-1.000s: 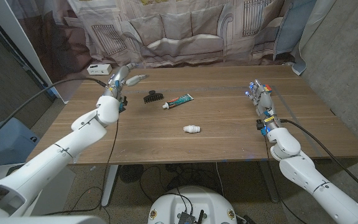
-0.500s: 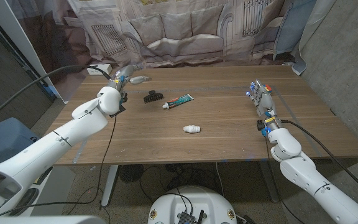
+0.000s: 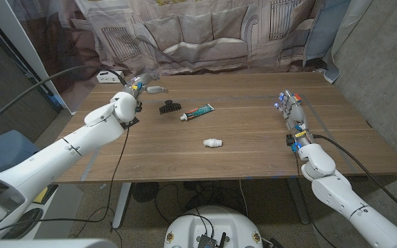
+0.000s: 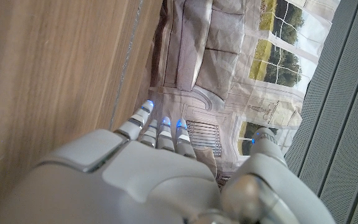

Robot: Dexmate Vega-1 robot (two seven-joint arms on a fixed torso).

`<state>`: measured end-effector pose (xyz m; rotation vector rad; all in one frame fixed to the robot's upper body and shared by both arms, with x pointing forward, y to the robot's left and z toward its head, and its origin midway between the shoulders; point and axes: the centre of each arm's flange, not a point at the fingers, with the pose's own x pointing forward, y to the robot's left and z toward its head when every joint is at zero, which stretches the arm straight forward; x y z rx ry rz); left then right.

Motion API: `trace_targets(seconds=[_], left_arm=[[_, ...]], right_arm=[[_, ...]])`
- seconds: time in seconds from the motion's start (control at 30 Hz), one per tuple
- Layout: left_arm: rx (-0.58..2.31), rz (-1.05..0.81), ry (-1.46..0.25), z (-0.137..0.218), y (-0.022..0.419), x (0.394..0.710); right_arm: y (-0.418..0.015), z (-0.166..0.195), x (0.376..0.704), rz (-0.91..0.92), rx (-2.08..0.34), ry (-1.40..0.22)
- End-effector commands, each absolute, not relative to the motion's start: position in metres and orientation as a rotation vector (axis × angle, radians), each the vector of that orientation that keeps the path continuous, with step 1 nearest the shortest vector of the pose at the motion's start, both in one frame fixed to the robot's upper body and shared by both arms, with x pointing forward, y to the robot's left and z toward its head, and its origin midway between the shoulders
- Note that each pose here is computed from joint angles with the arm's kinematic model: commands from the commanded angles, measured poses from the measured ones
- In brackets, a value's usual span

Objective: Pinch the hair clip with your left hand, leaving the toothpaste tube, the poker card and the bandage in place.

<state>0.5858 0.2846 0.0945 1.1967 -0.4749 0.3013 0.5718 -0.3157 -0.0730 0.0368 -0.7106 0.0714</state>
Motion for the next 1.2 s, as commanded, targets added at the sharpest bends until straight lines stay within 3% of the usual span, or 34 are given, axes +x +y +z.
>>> trace_targets(seconds=[0.03,1.2], left_arm=[[1.284,0.269,-0.380,0.104,0.282,0.590],[1.551,0.237,-0.207,0.131,0.266,0.615]], right_arm=[[-0.316,-0.076,0.569,0.068,0.043,-0.716],[-0.309,-0.089,0.549,0.010,0.064,-0.719]])
